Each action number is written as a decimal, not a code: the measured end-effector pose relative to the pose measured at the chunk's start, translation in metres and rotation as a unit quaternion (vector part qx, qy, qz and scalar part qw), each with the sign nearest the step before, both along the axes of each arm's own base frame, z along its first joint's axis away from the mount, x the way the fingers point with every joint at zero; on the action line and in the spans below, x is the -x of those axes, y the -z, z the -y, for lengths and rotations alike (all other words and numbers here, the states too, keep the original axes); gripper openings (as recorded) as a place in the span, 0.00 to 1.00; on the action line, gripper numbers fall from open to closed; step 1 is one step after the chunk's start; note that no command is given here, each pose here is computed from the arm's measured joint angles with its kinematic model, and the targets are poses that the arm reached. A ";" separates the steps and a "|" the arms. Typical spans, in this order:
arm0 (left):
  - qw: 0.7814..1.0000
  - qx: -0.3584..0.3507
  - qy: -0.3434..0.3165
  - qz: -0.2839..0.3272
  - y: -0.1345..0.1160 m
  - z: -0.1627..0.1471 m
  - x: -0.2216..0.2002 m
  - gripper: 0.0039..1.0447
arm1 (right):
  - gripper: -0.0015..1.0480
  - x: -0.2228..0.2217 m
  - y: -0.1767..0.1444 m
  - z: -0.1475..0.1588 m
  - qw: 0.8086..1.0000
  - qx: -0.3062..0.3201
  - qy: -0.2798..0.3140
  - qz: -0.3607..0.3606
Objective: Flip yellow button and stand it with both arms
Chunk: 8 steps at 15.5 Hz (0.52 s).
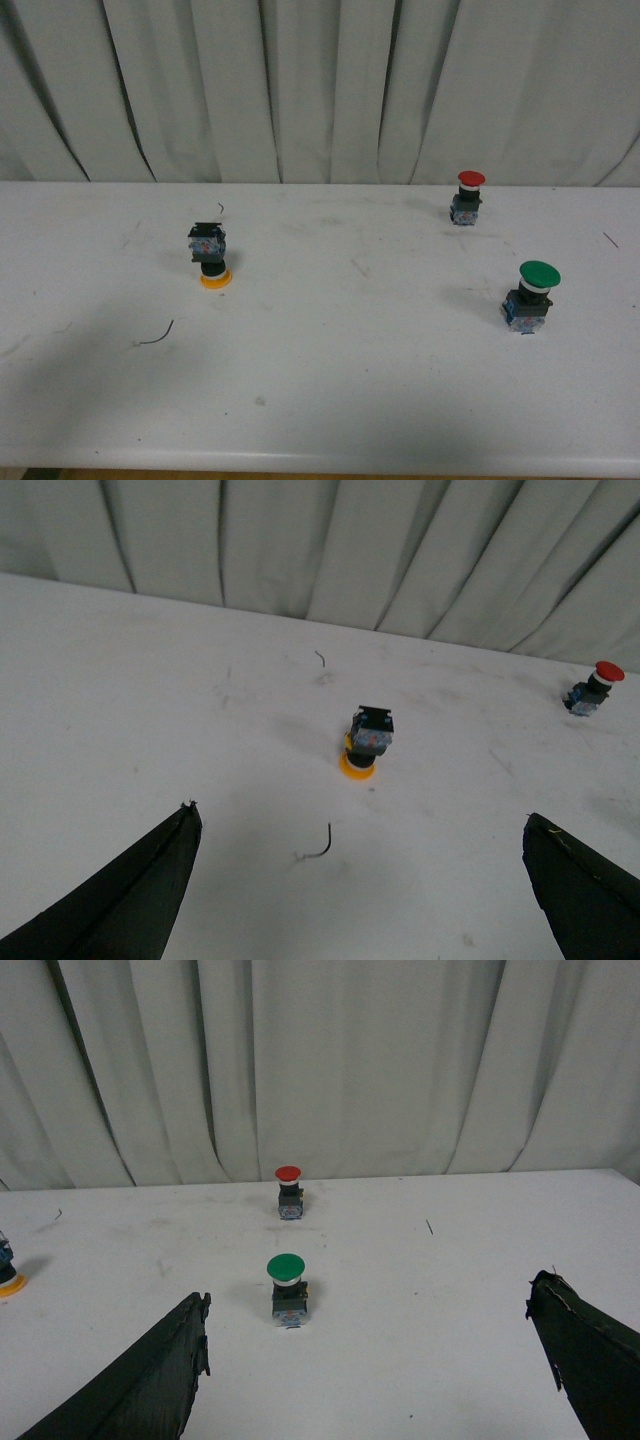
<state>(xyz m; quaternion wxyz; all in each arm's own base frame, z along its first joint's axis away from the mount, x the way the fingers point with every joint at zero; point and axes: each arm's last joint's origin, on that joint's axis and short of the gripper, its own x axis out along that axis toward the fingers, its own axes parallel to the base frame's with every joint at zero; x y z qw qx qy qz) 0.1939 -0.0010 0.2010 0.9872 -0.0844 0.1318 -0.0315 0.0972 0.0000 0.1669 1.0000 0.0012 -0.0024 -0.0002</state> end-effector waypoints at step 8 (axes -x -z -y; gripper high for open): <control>0.991 -0.033 0.087 -0.094 0.013 0.045 -0.112 0.94 | 0.94 0.000 0.000 0.000 1.000 0.000 0.000 0.000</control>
